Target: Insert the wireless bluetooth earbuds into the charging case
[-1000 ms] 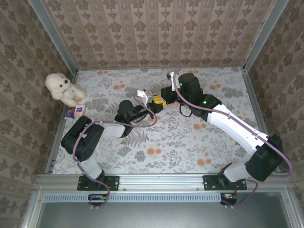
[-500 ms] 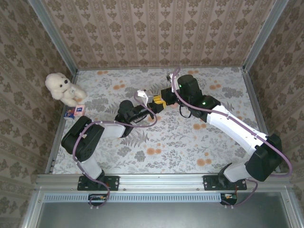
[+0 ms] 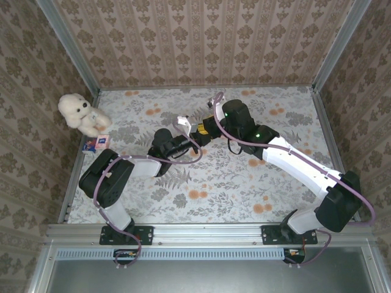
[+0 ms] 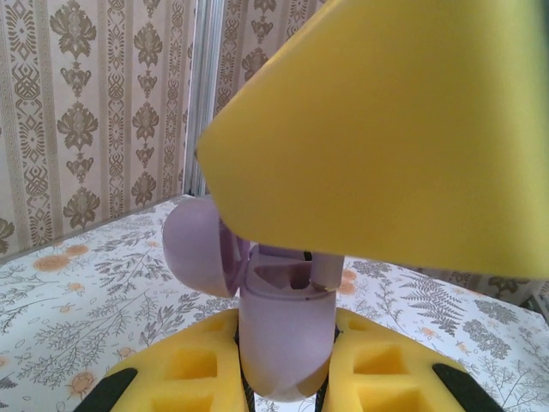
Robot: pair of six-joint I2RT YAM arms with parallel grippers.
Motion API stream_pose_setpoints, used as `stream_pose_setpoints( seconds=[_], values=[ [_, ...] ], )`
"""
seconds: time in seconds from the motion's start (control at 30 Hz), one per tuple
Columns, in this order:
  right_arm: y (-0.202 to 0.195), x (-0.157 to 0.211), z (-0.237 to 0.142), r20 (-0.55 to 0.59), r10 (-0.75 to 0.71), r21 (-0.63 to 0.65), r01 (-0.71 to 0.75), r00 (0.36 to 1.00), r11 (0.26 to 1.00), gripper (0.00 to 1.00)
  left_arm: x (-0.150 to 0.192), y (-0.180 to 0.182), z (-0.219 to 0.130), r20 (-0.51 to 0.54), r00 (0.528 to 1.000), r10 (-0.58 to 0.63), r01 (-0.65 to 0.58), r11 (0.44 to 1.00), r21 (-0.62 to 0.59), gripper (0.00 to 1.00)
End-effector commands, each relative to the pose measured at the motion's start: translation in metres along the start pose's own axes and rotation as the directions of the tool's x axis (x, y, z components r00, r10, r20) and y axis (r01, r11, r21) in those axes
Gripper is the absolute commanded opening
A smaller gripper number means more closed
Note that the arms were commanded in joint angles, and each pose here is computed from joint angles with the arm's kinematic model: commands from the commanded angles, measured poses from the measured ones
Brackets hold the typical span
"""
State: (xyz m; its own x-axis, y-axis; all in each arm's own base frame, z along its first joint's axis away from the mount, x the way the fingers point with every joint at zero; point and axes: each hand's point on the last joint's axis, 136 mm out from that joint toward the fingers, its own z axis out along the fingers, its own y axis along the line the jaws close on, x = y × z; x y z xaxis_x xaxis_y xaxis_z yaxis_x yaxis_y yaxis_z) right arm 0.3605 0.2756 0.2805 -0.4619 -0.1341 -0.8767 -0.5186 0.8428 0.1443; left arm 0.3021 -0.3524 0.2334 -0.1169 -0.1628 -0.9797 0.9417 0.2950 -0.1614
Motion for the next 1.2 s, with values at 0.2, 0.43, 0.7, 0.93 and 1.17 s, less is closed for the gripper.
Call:
stream_pose_setpoints(
  seconds=[0.2, 0.43, 0.7, 0.93, 1.17],
  values=[
    [-0.017, 0.020, 0.003, -0.055, -0.022, 0.098, 0.027, 0.998, 0.995, 0.14, -0.043, -0.015, 0.003, 0.111, 0.991, 0.072, -0.078, 0.996, 0.049, 0.00],
    [-0.017, -0.002, -0.005, 0.009, 0.025, 0.107, -0.026, 1.000, 0.994, 0.14, -0.043, -0.018, 0.003, 0.109, 0.991, 0.074, -0.081, 0.995, 0.063, 0.00],
    [-0.023, -0.006, -0.004, 0.018, 0.038, 0.125, -0.040, 0.999, 0.991, 0.14, -0.044, -0.019, 0.002, 0.110, 0.991, 0.077, -0.084, 0.994, 0.066, 0.00],
    [-0.023, 0.006, -0.003, -0.011, 0.012, 0.120, -0.010, 1.000, 0.993, 0.14, -0.046, -0.020, 0.001, 0.114, 0.990, 0.081, -0.089, 0.994, 0.066, 0.00],
    [-0.018, 0.019, -0.004, -0.038, -0.049, 0.093, 0.052, 0.998, 0.994, 0.13, -0.050, -0.021, 0.001, 0.122, 0.989, 0.086, -0.095, 0.993, 0.068, 0.00]
  ],
)
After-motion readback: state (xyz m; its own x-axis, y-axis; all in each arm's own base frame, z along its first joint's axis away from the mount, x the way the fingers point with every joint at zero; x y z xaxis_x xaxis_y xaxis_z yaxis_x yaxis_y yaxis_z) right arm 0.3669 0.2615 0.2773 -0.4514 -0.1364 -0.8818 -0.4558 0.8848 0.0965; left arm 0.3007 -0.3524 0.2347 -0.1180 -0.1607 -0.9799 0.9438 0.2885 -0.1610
